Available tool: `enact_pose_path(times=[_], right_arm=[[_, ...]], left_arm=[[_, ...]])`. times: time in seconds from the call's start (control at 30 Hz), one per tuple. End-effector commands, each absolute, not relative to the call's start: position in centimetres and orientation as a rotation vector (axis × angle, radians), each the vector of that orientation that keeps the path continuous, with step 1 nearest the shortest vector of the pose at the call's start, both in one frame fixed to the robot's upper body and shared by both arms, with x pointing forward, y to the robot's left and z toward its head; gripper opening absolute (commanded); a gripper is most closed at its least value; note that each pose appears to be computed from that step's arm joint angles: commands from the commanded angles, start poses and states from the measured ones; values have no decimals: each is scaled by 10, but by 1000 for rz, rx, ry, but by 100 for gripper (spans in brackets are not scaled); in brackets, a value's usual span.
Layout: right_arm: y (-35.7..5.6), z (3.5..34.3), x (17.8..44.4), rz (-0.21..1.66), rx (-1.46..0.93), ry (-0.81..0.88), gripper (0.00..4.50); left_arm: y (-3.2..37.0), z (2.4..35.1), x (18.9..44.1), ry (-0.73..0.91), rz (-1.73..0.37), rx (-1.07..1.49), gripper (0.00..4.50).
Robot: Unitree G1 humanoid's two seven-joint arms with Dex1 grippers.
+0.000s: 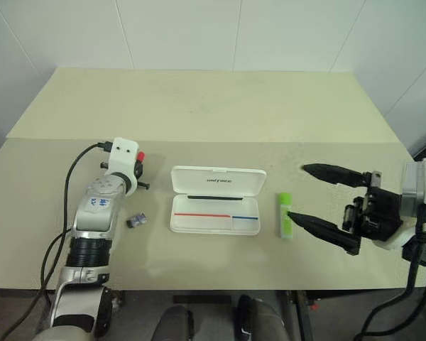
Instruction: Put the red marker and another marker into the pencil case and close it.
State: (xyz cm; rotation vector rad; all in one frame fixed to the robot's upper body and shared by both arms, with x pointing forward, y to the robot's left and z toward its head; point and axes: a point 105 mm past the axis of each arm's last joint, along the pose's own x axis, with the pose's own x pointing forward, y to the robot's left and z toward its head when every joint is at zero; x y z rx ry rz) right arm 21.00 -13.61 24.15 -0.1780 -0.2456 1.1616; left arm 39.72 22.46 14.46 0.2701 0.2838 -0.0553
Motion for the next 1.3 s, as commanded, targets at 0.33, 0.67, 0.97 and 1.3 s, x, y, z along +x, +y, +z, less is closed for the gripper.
enact_pose_path(times=[0.33,0.67,0.97,1.3], right_arm=[[-104,230,225,1215,-156,-290,450],[-120,212,225,1197,-189,-208,450],[-144,194,221,1144,-243,-132,450],[-149,190,218,1098,-254,-134,450]], left_arm=[[199,245,365,-99,-471,295,58],[149,282,286,-377,-1073,322,58],[139,258,268,-276,-1341,397,58],[120,232,276,-202,-1465,501,58]])
